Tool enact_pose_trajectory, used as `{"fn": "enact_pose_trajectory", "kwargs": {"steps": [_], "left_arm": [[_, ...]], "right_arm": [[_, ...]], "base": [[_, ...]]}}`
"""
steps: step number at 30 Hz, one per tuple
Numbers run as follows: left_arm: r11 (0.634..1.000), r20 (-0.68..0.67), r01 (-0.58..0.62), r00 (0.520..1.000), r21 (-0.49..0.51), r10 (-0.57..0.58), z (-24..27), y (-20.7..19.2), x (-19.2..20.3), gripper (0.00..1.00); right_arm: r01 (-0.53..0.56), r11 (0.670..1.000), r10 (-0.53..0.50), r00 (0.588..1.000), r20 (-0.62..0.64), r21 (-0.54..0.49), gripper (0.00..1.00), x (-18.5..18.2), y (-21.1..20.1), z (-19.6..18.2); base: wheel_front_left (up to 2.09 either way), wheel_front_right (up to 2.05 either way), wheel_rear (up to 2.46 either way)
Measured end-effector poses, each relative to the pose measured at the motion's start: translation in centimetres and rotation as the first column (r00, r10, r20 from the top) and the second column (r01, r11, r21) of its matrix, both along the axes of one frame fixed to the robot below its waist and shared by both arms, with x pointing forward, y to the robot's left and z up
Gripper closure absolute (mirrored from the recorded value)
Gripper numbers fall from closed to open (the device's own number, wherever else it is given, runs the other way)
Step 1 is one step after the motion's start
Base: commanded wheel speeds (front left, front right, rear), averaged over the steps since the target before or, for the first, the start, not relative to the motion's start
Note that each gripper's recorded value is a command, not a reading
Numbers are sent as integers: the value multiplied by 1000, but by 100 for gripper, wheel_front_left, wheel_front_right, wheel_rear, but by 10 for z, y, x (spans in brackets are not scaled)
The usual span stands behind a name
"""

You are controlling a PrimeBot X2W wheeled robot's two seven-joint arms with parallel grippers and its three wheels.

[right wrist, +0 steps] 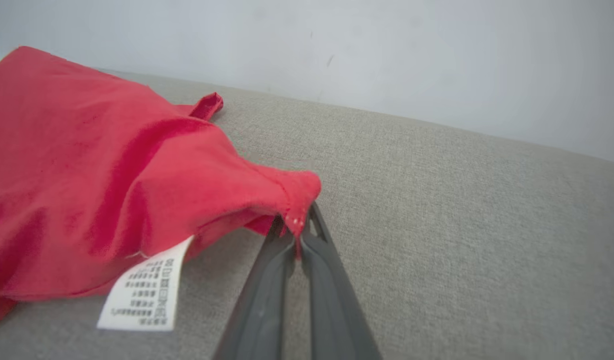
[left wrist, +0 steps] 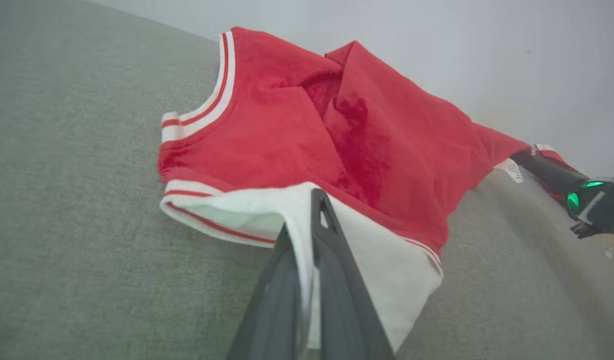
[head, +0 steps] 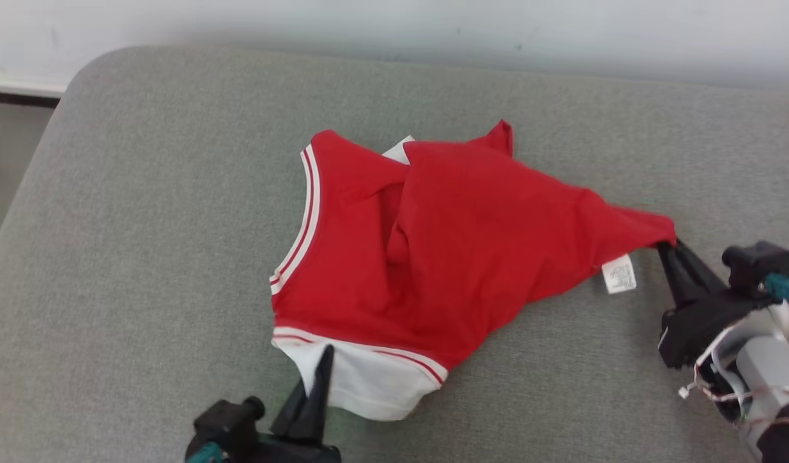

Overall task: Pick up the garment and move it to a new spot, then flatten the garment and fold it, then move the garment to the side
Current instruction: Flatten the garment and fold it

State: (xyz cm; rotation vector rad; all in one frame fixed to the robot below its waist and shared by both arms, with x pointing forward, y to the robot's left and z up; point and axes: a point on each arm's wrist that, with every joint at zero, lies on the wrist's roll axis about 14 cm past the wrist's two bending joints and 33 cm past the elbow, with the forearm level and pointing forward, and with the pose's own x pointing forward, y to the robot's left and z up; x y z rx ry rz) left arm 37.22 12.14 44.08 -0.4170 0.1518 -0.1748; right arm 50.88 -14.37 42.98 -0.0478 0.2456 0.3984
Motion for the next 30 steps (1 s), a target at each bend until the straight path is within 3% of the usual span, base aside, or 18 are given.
{"fn": "enact_pose_trajectory", "kwargs": {"steps": [11,16,21,30], "left_arm": [[999,216,-23,976,36,14,75,32,34,100],[998,293,17,956,59,-34,116,28,58,100],[994,348,93,931,58,-108,168,8,96,100],[987,490,123,858,101,-157,292,-13,191,100]], "right_arm": [[-39,999,40,999,34,-24,100,-67,-20,16],[-27,1000,28,997,72,-10,100,-77,-31,40],[2,1000,-2,987,160,0,100,-58,-41,88],[52,997,-32,942,333,-52,100,29,-55,197]], "base": [[0,0,0],[0,0,0],[0,0,0],[0,0,0]]}}
